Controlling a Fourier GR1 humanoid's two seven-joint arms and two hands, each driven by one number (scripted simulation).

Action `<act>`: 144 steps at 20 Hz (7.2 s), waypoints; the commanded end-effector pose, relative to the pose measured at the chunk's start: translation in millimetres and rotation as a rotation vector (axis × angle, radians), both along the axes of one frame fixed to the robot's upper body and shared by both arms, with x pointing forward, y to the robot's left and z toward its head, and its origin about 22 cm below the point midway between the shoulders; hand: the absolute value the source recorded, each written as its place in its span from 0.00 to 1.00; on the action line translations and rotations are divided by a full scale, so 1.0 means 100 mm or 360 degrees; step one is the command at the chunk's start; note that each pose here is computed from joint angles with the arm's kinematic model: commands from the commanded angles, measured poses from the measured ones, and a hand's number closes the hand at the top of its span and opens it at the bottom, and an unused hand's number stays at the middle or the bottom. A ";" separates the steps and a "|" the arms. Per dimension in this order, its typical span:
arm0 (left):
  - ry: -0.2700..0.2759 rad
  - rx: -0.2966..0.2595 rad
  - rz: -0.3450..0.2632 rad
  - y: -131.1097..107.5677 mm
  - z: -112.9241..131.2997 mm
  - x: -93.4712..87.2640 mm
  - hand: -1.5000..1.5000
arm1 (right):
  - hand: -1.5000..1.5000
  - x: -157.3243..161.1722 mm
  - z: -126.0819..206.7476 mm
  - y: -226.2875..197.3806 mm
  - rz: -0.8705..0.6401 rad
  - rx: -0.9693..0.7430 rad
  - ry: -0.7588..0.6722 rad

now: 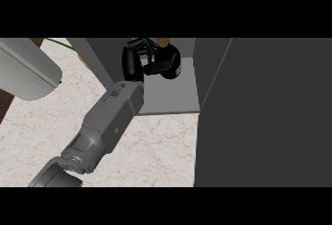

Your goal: Pick up the wine, place it into the cabinet and close the cabinet

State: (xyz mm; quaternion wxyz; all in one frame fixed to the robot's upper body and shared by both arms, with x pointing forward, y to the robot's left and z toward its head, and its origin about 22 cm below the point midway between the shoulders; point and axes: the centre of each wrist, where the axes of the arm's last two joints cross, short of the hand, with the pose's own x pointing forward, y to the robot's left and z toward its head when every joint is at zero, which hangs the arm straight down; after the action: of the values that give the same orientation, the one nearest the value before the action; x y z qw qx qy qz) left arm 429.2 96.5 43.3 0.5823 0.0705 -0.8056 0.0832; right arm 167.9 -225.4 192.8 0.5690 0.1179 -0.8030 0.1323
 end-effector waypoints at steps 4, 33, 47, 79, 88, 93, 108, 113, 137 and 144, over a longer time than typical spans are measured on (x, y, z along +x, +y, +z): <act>0.0080 -0.0192 0.0026 0.07 -0.12 -0.01 1.00 | 0.00 -0.16 -0.03 0.01 0.0070 0.0049 -0.0037; 0.0158 0.0173 0.0154 0.28 -0.47 -0.13 0.00 | 0.00 -0.11 0.10 0.00 0.0046 0.0040 -0.0086; 0.0071 0.0106 0.0120 0.29 -0.63 -0.23 0.00 | 0.00 -0.04 0.12 0.00 0.0073 0.0019 -0.0061; 0.0022 -0.0230 -0.0163 0.21 -0.79 -0.48 0.00 | 0.00 0.05 -0.01 0.18 0.0078 0.0015 -0.0030; 0.0026 -0.0191 -0.0208 -0.28 -0.85 -1.16 0.00 | 0.00 -0.11 0.17 0.02 -0.0003 0.0051 -0.0042; -0.0004 -0.0147 -0.0209 -0.44 -0.68 -1.29 0.00 | 0.00 -0.31 0.16 0.01 -0.0027 0.0016 -0.0024; -0.0037 -0.0251 -0.0216 -0.45 -0.45 -2.43 0.00 | 0.00 -0.18 0.16 -0.02 -0.0043 0.0022 -0.0050; -0.0096 -0.0306 -0.0187 -0.24 -0.24 -2.66 0.00 | 0.00 -0.29 0.18 -0.05 -0.0010 0.0021 -0.0024; -0.0150 -0.0236 -0.0385 0.77 0.01 -3.10 0.00 | 1.00 -0.42 -0.01 0.17 0.0527 -0.0017 0.0324; -0.0205 -0.0256 -0.0335 1.30 0.36 -3.12 0.00 | 1.00 -0.57 -0.03 0.34 0.0734 -0.0079 0.0291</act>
State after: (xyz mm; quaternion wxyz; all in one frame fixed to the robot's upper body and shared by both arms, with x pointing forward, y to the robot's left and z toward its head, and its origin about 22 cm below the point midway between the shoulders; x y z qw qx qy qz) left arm 114.2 203.2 60.8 0.5479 -0.0694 -0.8291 0.0876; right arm 147.2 -187.3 165.6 0.6475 0.2372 -0.6856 0.2332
